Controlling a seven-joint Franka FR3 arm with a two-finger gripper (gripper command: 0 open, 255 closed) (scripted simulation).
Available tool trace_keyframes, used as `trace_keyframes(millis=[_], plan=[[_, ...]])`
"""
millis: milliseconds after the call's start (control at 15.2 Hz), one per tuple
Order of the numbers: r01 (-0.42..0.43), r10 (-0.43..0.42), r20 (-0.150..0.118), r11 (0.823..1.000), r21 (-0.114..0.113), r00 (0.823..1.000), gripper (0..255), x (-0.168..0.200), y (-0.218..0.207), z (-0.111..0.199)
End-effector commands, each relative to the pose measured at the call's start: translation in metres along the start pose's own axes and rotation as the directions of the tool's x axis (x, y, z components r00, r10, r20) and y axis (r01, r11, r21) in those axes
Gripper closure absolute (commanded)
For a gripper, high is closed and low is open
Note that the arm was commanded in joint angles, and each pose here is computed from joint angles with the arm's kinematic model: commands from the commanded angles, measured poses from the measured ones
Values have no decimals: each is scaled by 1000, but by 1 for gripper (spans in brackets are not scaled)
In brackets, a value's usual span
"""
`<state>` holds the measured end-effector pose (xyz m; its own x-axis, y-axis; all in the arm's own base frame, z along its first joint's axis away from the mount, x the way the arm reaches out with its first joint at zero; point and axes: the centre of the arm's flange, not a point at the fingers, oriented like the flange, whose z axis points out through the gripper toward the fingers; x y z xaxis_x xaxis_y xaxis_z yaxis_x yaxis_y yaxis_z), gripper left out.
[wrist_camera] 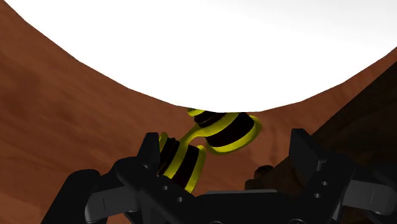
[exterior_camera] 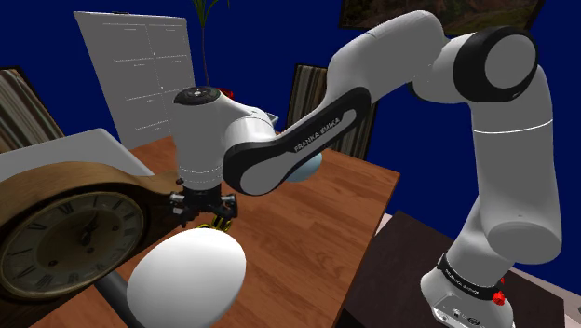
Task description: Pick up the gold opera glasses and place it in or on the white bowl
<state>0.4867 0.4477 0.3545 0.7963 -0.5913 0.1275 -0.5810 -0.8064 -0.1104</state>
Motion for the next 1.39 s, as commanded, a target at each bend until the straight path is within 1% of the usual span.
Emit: trace_keyframes(millis=[0, 330, 858, 924, 1320], plan=[[-5, 5, -2, 1000, 1, 1000, 0, -2, -3, 10], [-5, 5, -2, 1000, 1, 1000, 0, -2, -3, 39], [-5, 5, -2, 1000, 1, 1000, 0, -2, -3, 39], [-5, 5, -2, 1000, 1, 1000, 255, -2, -3, 39], [-5, 5, -2, 1000, 1, 1000, 255, -2, -3, 40]])
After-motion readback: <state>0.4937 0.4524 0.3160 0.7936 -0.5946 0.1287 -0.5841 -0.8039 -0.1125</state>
